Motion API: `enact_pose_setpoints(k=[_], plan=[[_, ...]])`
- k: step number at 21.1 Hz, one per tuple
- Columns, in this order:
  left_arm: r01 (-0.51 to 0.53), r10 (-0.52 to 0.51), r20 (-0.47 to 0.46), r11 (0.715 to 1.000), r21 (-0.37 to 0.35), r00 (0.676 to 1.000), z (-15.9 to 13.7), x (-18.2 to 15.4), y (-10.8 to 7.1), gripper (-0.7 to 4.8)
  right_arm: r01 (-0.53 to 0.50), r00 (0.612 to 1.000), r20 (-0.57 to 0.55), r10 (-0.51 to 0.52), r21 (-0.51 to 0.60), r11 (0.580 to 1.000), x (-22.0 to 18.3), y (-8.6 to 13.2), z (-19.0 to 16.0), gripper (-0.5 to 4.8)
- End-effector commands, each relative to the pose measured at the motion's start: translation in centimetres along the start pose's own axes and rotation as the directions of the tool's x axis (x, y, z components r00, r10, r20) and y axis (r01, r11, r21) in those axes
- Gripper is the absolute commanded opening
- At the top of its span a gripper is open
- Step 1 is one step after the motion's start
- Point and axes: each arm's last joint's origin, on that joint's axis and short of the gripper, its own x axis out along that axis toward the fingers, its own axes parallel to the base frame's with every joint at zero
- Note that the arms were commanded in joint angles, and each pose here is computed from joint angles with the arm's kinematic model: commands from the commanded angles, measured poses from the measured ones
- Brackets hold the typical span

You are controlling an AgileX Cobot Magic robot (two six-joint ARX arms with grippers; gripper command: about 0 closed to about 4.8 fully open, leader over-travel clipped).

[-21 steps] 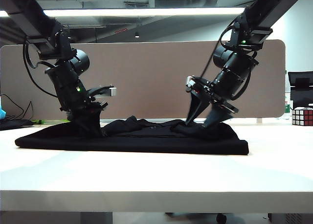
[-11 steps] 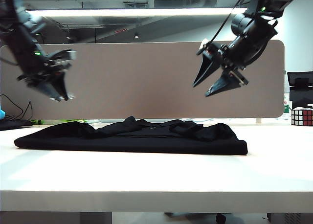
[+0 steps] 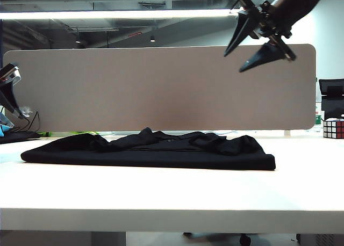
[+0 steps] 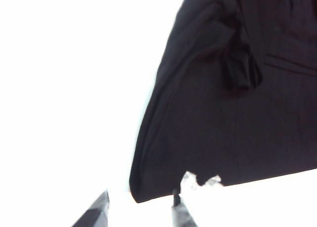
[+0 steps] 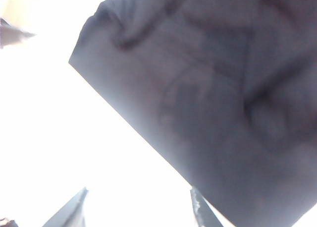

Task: Fold the bottom side of the T-shirt horizontally towards the center, about one-third of the way, then fold the sleeve back towards the center, creating a straight line along the edge of the T-shirt, and finally fold the bottom of the T-shirt up towards the top, creating a neat rectangle.

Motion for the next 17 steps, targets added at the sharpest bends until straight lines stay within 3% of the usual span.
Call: enact_pose_setpoints(k=[1, 7, 17], plan=[[-0.002, 0.002, 0.017, 1.0, 0.018, 1.0, 0.1, -0.4, -0.1, 1.52, 0.002, 0.998, 0.069, -0.007, 0.074, 0.997, -0.3, 0.0, -2.7, 2.69], [0.013, -0.013, 0.001, 1.0, -0.005, 1.0, -0.9, 0.4, 0.8, 1.51, -0.006, 0.99, 0.14, -0.031, 0.252, 0.968, 1.9, -2.2, -9.7, 2.7], [0.037, -0.039, -0.039, 0.998, -0.053, 0.999, -3.3, 2.8, 2.0, 1.2, 0.016, 0.99, 0.122, -0.064, 0.361, 0.933, 4.2, -4.4, -14.1, 2.7]])
